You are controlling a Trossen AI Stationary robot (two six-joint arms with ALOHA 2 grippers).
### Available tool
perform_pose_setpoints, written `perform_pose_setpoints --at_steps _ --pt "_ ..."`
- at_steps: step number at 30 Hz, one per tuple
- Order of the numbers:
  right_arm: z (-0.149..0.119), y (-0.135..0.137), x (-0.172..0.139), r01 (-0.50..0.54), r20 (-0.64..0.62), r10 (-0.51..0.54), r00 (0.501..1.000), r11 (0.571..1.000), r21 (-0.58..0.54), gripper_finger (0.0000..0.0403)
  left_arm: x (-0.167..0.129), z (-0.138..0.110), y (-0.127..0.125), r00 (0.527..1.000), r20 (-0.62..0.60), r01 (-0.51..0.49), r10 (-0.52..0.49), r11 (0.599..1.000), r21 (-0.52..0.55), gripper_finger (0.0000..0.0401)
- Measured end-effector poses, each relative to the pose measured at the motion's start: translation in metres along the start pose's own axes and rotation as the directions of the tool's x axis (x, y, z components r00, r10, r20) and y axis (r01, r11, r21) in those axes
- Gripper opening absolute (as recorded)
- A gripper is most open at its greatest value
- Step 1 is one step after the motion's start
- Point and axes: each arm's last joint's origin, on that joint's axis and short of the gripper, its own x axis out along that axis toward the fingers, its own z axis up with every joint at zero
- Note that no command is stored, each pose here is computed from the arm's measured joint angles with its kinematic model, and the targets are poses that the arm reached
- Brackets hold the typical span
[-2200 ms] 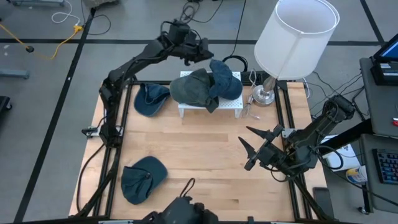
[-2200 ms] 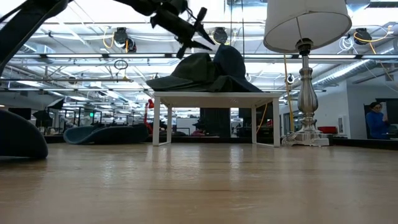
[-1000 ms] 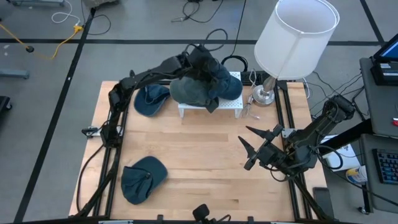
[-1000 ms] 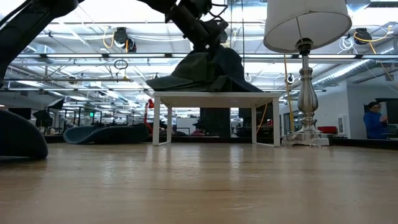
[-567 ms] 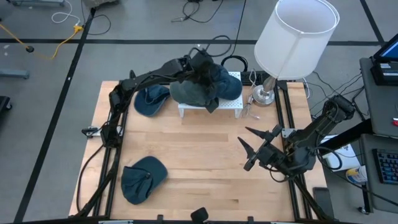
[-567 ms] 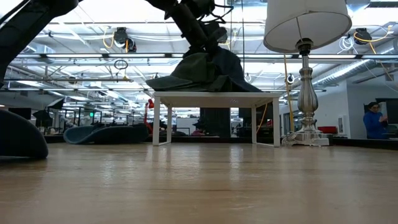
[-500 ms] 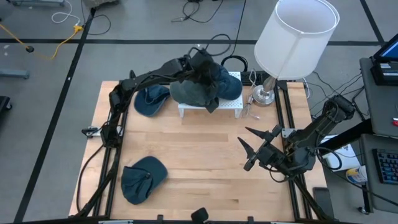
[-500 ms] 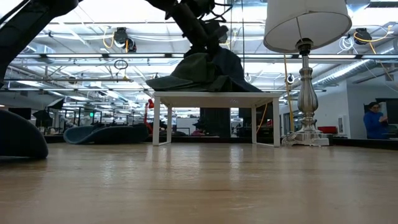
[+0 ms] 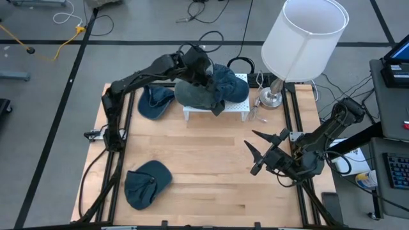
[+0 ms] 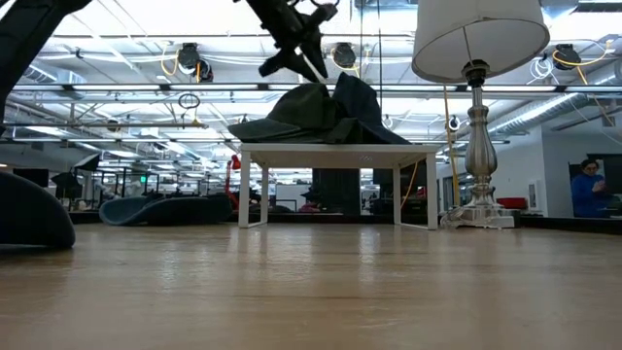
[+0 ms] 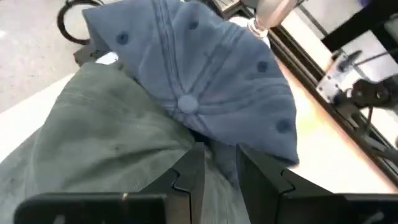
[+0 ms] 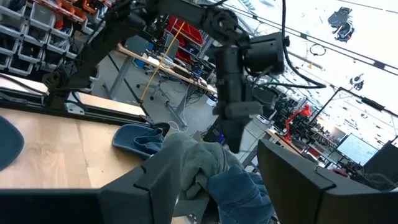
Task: Pick & Place hat
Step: Stack the top blue cap on top of the blue cap on the shelf
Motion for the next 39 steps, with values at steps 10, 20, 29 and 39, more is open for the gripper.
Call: perform_pose_setpoints --at_steps 10,20,29,39 --pt "0.0 0.0 0.0 0.001 -0.001 -0.001 1.0 1.0 0.0 0.0201 -0.061 -0.024 0.008 0.981 -0.189 -0.046 0.043 0.999 -0.01 0.0093" --pt "0.0 0.0 0.0 0.001 -0.001 -0.001 1.0 1.0 0.001 0.0201 -0.124 -0.057 0.012 0.938 -0.324 -0.106 0.12 0.992 0.061 0.0093" --pt "0.0 0.0 0.0 0.002 -0.001 -0.002 1.0 1.0 0.005 0.0201 -0.166 -0.088 0.001 0.953 -0.295 -0.033 0.069 0.992 0.124 0.0096" --pt "0.0 0.0 0.0 0.003 -0.003 -0.003 1.0 1.0 0.005 0.0201 -0.145 -0.154 0.017 0.872 -0.369 -0.247 0.32 0.941 0.232 0.0234"
